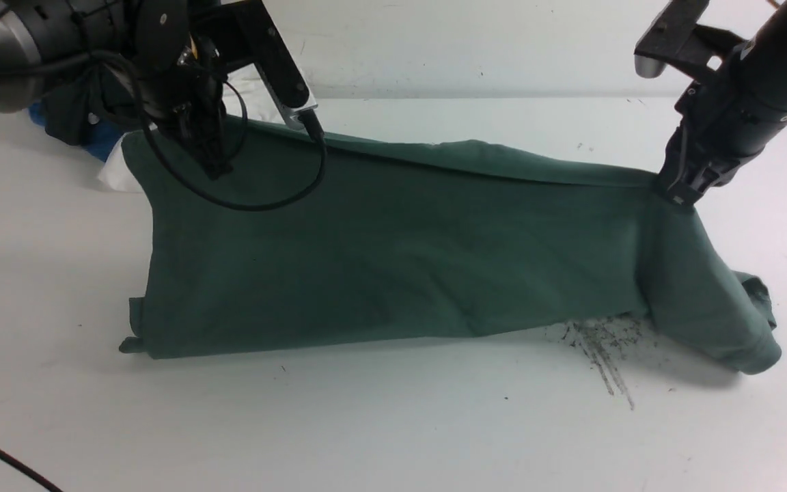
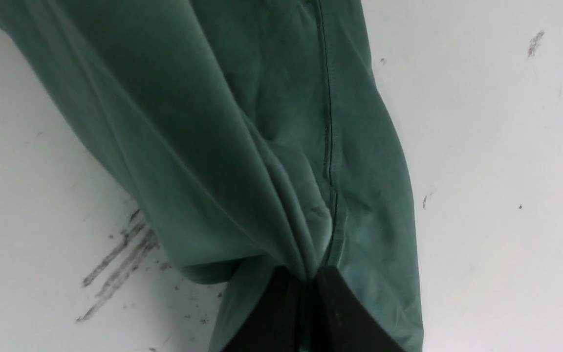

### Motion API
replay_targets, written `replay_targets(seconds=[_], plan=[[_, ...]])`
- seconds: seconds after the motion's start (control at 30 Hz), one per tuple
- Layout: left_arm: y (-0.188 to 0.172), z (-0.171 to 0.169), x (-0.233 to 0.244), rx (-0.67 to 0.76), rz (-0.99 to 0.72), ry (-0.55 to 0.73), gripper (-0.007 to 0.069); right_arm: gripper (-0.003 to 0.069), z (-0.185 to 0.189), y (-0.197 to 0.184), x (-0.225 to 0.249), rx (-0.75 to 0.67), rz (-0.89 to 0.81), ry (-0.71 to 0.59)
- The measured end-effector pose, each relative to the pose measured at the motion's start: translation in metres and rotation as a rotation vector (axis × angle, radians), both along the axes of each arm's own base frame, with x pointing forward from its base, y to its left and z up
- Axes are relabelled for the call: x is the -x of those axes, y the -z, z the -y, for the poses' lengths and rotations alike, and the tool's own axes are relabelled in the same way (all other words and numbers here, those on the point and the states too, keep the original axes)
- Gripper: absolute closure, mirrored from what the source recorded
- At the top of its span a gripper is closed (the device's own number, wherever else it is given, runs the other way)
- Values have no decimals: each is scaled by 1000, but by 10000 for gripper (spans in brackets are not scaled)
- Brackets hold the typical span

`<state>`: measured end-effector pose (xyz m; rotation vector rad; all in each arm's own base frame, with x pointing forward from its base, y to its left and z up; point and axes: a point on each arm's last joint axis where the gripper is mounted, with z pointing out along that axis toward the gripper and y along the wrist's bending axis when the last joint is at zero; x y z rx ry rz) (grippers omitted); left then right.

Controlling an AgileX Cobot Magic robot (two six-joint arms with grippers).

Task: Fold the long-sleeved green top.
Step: Use both arms to drag the lower edge of the fabric forward and fold it over the upper edge

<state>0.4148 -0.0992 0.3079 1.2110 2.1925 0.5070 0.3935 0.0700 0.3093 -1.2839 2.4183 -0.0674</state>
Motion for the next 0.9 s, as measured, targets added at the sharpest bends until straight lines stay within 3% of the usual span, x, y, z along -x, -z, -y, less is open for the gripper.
replay_targets(seconds=[0.9], plan=[[129,-6,-78,16,2,27,604,648,-4,69,-61,38,122,9]])
